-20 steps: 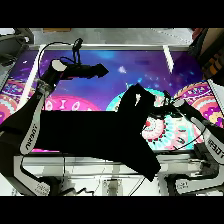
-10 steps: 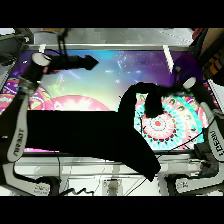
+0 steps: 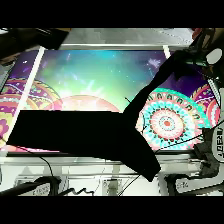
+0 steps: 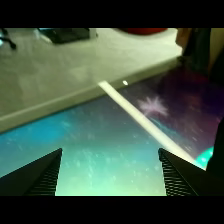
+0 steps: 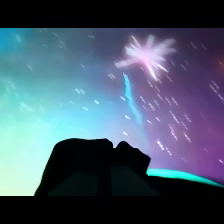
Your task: Fold the clothes and pants, and hang the long-sleeved shirts on hangers.
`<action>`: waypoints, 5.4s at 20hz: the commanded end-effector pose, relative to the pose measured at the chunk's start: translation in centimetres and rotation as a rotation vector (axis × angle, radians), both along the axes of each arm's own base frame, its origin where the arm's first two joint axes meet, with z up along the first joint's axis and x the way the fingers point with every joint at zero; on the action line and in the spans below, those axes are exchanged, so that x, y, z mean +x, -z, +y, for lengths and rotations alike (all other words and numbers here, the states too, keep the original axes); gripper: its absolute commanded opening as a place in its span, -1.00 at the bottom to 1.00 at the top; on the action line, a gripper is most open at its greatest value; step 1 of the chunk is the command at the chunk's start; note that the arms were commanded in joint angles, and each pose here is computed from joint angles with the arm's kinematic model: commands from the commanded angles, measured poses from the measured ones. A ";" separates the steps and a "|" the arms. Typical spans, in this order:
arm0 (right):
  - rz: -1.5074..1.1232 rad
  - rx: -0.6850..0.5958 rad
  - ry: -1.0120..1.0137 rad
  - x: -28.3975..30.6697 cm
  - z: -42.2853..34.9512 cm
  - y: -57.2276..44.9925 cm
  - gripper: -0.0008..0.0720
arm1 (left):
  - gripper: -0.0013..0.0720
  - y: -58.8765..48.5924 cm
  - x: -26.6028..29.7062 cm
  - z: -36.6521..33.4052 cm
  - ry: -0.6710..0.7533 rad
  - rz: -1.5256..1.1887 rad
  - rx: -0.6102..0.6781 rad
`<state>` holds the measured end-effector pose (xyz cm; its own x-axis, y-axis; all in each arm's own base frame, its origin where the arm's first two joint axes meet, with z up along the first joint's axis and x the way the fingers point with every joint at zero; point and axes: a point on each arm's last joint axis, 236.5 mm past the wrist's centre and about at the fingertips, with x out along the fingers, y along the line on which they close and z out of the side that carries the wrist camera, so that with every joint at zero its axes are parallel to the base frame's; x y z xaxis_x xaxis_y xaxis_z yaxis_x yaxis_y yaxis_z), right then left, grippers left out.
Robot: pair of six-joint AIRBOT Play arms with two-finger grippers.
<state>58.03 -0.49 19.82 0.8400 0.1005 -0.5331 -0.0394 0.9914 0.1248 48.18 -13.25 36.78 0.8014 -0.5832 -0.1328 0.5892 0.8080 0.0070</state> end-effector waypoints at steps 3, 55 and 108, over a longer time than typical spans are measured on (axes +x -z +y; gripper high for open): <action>-0.164 0.029 -0.189 1.0 13.3 -3.7 -0.94 | 0.93 -4.3 -3.0 2.3 -0.052 -0.101 0.015; 0.520 -0.687 -0.934 -31.2 31.6 26.3 -0.94 | -0.93 0.2 -6.8 7.3 -0.159 0.077 0.286; 0.203 -0.805 -1.242 -31.7 35.4 28.5 -0.94 | -0.93 11.3 -5.8 7.3 -0.123 0.349 0.246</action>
<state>25.54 35.31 -9.41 0.3301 0.3462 -0.8782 -0.9433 0.1549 -0.2935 42.38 -5.95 25.43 0.7450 -0.4036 -0.5312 0.4903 0.8712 0.0256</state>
